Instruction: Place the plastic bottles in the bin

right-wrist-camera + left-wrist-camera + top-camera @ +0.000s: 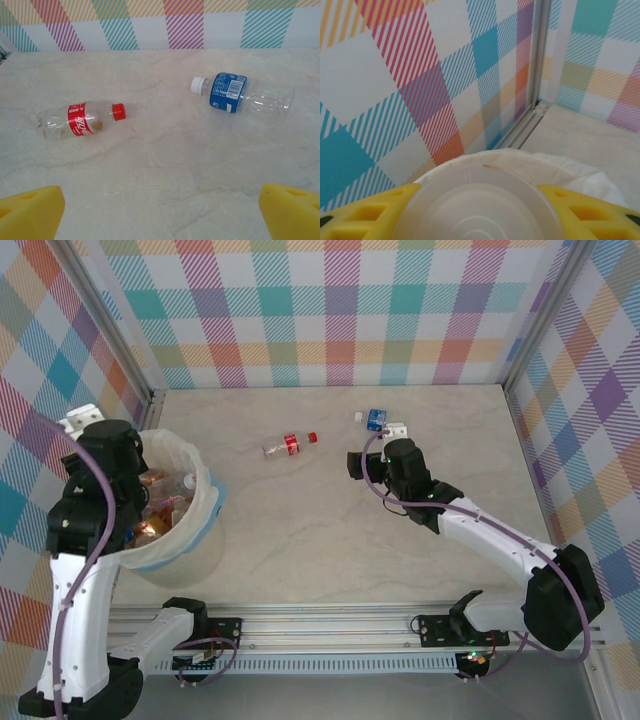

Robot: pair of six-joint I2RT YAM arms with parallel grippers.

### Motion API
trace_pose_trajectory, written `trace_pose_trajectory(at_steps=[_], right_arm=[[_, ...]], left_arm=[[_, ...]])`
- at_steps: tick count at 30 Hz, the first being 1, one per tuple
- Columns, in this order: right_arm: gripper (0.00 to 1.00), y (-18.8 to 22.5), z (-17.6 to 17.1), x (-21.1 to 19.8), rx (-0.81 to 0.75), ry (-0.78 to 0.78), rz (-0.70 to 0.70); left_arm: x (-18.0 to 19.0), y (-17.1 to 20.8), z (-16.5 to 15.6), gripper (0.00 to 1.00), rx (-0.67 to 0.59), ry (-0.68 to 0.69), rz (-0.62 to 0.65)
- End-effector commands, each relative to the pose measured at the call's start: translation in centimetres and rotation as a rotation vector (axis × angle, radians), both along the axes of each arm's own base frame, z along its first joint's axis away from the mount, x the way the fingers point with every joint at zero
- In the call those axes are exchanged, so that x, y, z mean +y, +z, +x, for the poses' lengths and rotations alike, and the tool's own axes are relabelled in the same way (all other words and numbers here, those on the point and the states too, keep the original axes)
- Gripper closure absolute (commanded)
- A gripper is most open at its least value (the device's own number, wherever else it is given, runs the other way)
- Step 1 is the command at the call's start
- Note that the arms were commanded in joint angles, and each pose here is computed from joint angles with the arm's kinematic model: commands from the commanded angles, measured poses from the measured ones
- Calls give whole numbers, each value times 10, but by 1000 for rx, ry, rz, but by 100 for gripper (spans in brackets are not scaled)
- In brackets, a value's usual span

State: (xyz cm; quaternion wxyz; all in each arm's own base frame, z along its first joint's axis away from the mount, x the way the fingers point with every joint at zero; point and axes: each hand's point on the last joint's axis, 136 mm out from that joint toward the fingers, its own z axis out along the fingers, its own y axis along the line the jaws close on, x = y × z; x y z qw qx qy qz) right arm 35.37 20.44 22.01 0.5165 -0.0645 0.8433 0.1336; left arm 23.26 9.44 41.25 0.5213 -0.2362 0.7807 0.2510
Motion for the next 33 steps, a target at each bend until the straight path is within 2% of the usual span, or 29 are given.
trace_pose_trajectory(at_steps=[1,3,5,6,7,9,11,14,18,21,25,28,31,33], right_arm=[[0,19,3,5,-25,1,54],[0,19,2,3,-23,-4,55],[0,20,0,0,-24,-9,54],[0,20,-1,-1,-25,-12,53],[0,20,-2,-2,-24,-15,50],[0,18,-2,-3,-22,-13,39],[0,16,-2,-3,-19,-4,26],[0,10,3,-2,3,1,15],[0,4,13,1,33,4,14],[0,-2,21,5,62,40,19],[0,-17,39,0,158,87,33],[0,-33,56,-5,223,152,7],[0,-47,78,-18,256,197,-62],[0,-54,94,-27,282,231,-95]], left_arm=[[0,-20,26,98,120,-33,103],[-15,-40,43,86,177,-126,72],[-24,-52,53,60,229,-165,63],[-28,-55,54,40,250,-180,62],[-32,-55,54,26,257,-198,55],[-47,-52,54,11,225,-274,-3],[-66,-42,51,2,149,-376,-92],[-98,-29,48,0,42,-535,-227],[-135,-26,47,0,46,-709,-362],[-142,-20,46,0,13,-741,-398],[-147,-1,37,0,-94,-780,-431],[-172,11,27,0,-161,-924,-506],[-207,14,15,0,-152,-1124,-610],[-221,12,11,0,-137,-1199,-664]])
